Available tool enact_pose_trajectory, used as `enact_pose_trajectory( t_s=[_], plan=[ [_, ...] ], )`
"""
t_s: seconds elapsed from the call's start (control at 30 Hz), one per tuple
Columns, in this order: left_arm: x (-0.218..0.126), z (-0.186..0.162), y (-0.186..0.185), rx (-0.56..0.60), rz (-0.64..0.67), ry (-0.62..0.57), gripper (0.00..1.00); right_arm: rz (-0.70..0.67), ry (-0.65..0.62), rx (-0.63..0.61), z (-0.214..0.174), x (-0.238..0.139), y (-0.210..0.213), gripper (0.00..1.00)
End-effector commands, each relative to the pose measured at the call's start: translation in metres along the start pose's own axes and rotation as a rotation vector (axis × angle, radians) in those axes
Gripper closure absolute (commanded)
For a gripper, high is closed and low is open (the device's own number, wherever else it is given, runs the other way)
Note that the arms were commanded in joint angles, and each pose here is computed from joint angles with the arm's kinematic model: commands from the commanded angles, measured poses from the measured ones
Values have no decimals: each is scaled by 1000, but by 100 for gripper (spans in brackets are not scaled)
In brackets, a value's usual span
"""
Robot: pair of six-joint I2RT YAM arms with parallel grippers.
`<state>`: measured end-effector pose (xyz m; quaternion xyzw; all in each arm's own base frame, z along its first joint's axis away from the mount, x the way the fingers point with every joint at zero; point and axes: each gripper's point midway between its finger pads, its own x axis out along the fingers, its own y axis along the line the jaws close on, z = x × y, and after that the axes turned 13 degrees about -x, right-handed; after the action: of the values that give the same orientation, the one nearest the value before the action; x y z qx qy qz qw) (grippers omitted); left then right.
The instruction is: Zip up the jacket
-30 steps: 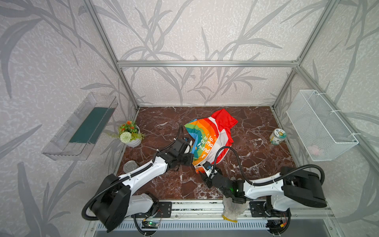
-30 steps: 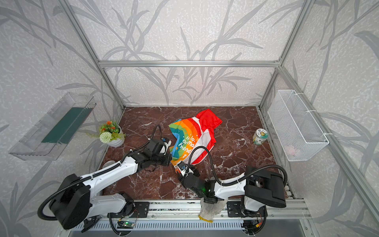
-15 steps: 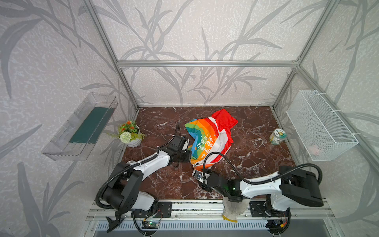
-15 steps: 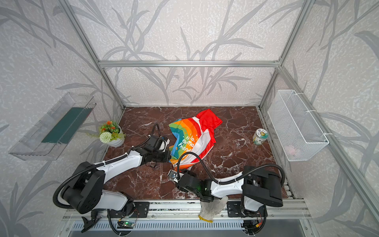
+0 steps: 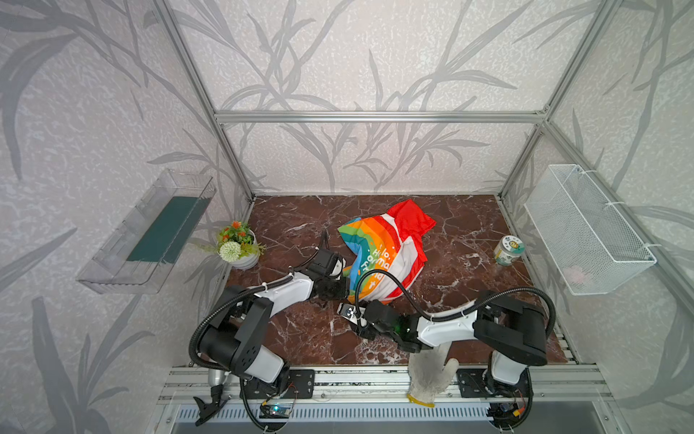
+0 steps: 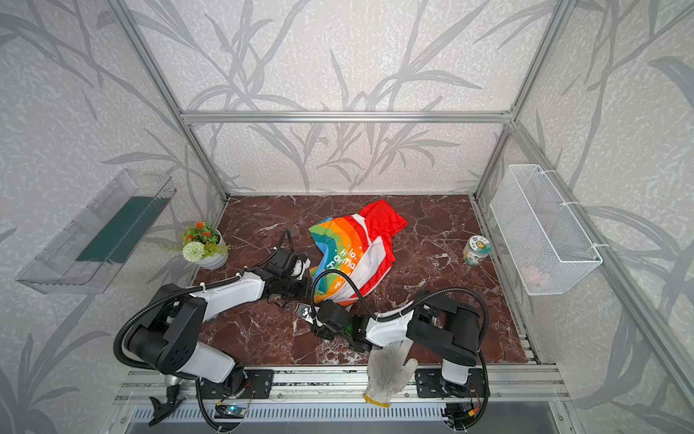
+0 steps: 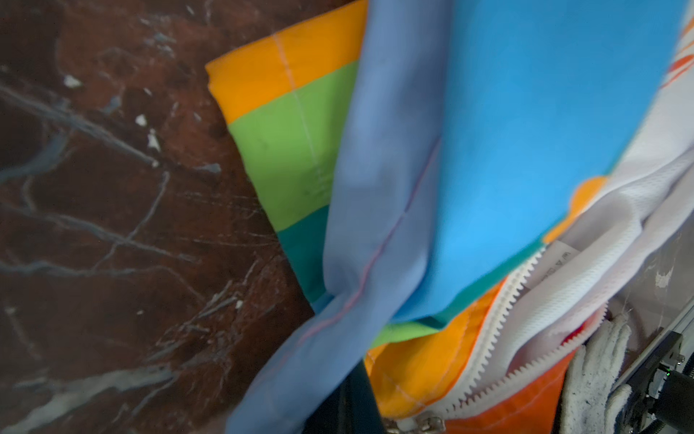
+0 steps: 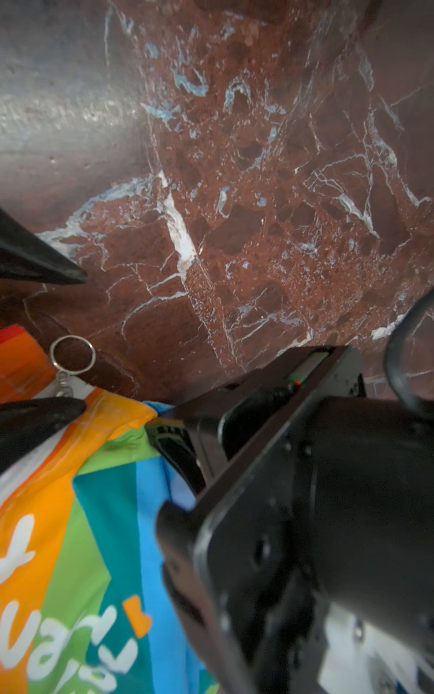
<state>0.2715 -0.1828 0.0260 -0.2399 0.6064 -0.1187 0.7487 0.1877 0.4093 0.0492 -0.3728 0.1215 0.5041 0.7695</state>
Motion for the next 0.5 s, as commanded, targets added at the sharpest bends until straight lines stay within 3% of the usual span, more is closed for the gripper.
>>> enact_pose_trajectory(
  t_s=[0.0, 0.47],
  plan=[
    [0, 7, -6, -29, -30, 2, 100, 31, -30, 0, 9, 7, 3, 53],
    [2, 7, -6, -33, -49, 13, 100, 44, 53, 93, -21, 25, -12, 56]
  ],
)
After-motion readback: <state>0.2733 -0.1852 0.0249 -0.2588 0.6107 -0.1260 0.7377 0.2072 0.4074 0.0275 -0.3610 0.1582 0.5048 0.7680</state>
